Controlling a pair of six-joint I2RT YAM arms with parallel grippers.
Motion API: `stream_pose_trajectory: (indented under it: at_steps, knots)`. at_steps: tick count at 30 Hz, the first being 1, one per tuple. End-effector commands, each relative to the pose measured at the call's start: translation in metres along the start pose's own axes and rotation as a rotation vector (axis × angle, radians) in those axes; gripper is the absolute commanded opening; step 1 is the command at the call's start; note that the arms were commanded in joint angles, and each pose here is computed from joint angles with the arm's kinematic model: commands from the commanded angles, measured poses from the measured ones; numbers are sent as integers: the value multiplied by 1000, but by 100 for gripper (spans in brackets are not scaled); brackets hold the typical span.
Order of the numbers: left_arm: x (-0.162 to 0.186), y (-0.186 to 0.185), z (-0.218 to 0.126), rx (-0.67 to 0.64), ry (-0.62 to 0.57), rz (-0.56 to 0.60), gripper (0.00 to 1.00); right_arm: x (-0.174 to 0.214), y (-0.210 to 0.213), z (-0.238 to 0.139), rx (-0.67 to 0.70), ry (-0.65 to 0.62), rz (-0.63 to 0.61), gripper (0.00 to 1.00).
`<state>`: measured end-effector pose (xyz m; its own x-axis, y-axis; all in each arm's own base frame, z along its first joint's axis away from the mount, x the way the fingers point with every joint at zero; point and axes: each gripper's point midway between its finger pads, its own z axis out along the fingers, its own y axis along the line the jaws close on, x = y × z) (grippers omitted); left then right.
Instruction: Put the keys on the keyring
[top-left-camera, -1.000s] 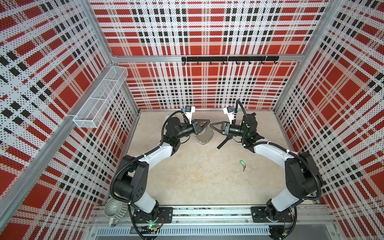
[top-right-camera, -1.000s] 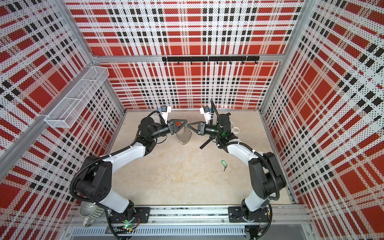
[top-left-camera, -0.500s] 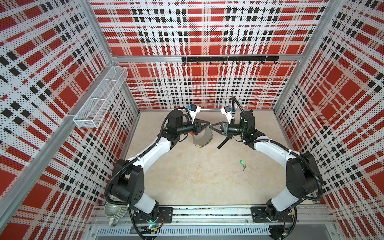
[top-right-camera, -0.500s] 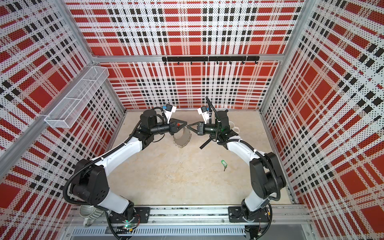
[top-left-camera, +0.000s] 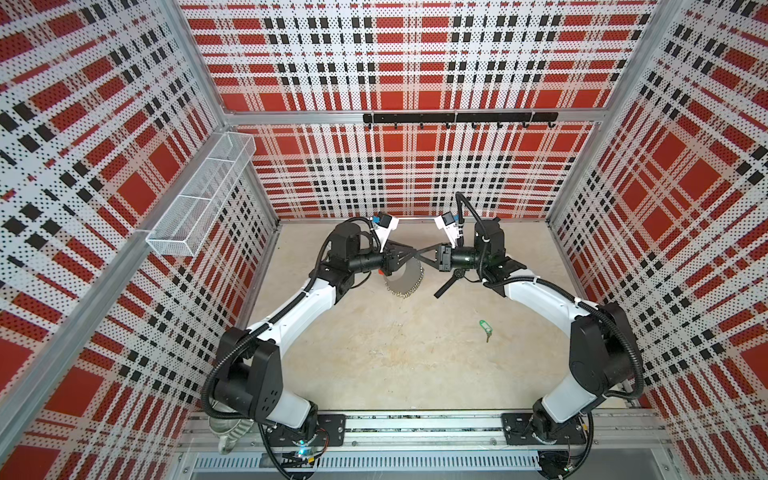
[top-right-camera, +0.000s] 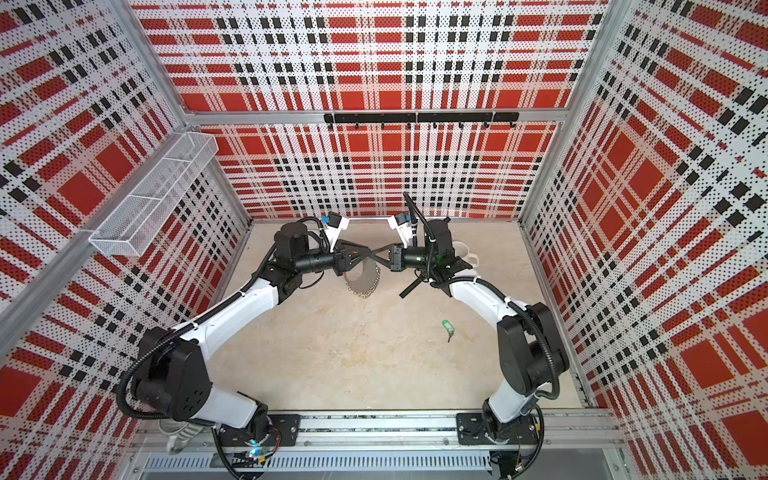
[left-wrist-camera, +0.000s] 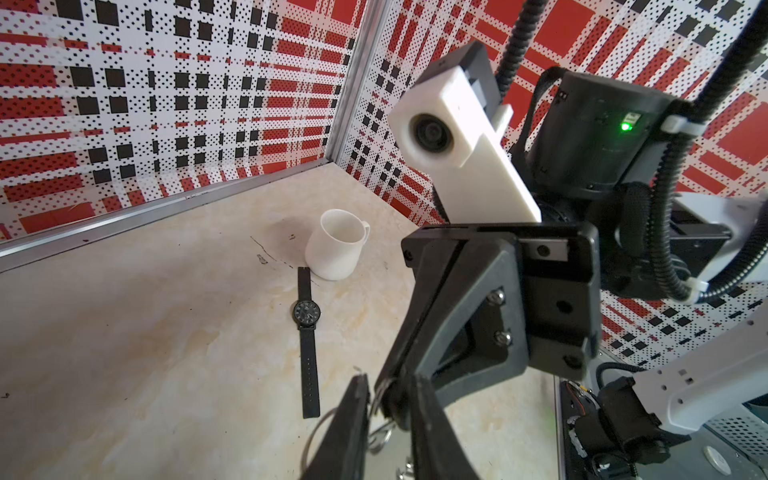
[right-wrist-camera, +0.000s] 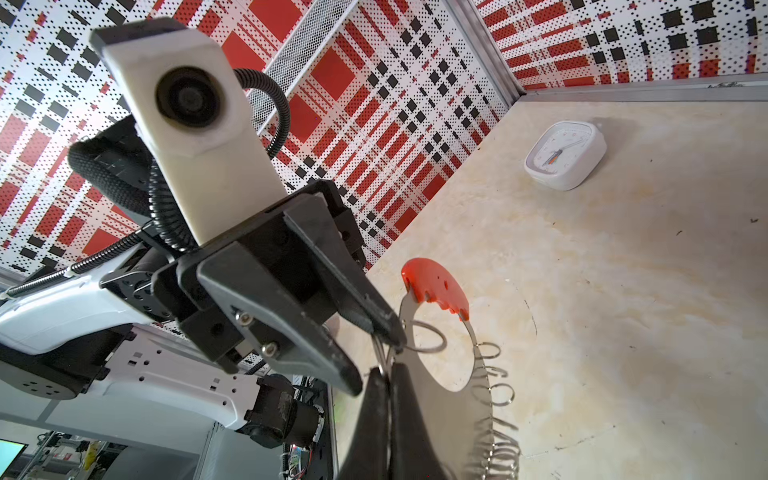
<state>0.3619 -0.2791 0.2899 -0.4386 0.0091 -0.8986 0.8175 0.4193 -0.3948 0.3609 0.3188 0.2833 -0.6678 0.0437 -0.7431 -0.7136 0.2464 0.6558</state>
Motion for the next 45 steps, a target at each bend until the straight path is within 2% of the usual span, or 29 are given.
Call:
stream_pose_trajectory:
  at_steps: [1,7,10,11,12,14,16,17,20,22,24,27,30,34,37,45]
  knots:
    - [13,-24,-1,96,76,-10,18,-27,14,6,-18,-65,-101,0]
    - [6,-16,-5,30,67,4,0,-29,9,5,20,-83,-89,0]
    - [-1,-11,-9,-29,38,41,0,-31,5,4,44,-100,-83,1]
    - [-3,-9,-9,-49,28,52,0,-31,6,2,48,-109,-81,5]
    - [-4,-9,-10,-58,19,68,0,-31,6,1,53,-119,-80,15]
    - [-4,-9,-11,-82,5,105,0,-33,4,-5,89,-147,-88,50]
    - [-3,-12,-13,-91,4,160,0,-34,-8,-17,196,-180,-110,63]
    - [-3,-14,-14,-98,5,193,0,-36,-19,-27,296,-197,-128,66]
    - [1,-23,-16,-80,26,284,0,-39,-52,-63,590,-226,-185,65]
    - [3,-22,-14,-74,54,292,0,-37,-60,-82,708,-220,-250,59]
    - [8,-20,-8,-58,111,293,0,-37,-63,-99,781,-241,-258,61]
    - [18,-14,2,-35,213,291,0,-33,-53,-100,682,-188,-237,62]
    - [21,-10,9,-52,277,339,0,-21,-30,-77,483,-97,-257,50]
    - [21,-17,10,-52,296,496,0,-5,-8,-57,291,-34,-263,39]
    - [17,-23,8,-33,287,548,0,5,2,-50,232,-17,-291,37]
    - [10,-29,3,4,269,542,0,20,7,-37,160,-11,-309,28]
